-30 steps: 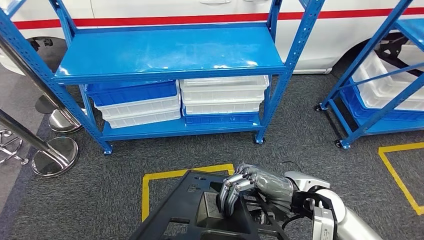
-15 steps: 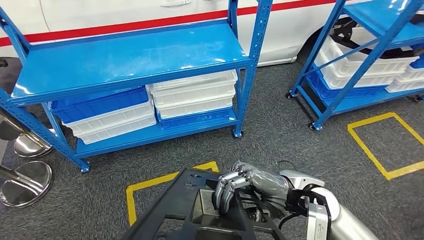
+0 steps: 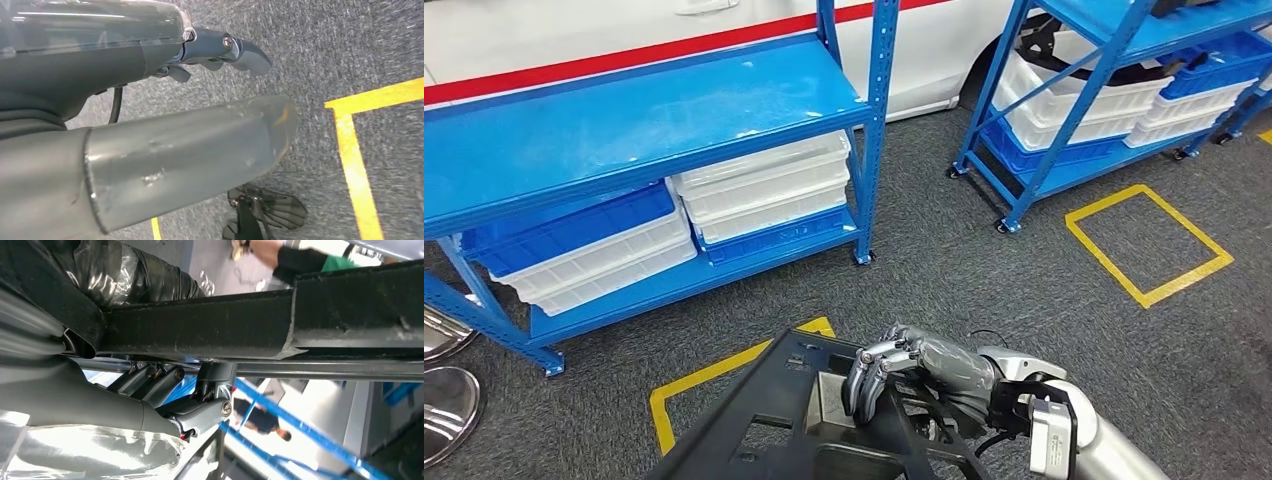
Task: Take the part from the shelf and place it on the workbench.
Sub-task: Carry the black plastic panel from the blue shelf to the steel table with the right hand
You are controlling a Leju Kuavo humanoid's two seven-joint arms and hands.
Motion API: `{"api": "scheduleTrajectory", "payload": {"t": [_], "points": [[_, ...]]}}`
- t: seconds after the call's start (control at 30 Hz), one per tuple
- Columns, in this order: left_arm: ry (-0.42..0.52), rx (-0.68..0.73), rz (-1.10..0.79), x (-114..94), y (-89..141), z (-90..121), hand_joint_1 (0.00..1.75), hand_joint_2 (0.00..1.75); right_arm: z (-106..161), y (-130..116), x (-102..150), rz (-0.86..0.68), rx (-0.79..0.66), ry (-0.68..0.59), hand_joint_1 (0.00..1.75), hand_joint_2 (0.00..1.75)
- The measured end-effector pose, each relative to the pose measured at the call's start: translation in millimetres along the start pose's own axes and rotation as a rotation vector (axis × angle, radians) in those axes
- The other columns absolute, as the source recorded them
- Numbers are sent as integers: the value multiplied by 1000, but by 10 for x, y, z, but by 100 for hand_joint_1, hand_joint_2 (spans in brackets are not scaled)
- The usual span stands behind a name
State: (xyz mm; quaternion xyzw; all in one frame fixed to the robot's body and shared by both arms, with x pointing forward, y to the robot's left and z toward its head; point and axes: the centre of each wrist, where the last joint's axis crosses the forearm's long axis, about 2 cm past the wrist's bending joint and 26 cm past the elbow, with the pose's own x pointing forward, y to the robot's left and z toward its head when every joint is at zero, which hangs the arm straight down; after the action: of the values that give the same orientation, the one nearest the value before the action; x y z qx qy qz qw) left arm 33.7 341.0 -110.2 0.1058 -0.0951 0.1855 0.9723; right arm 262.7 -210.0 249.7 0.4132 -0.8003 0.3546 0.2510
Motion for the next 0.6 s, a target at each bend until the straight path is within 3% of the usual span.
{"api": "scheduleTrajectory", "payload": {"t": [0.33, 0.6], "points": [[-19, 61, -4, 18, 166, -19, 0, 0, 132, 198, -26, -12, -47, -2, 169, 175], [-64, 26, 39, 92, 264, -36, 0, 0, 211, 223, 20, -1, -64, -16, 169, 175]]}}
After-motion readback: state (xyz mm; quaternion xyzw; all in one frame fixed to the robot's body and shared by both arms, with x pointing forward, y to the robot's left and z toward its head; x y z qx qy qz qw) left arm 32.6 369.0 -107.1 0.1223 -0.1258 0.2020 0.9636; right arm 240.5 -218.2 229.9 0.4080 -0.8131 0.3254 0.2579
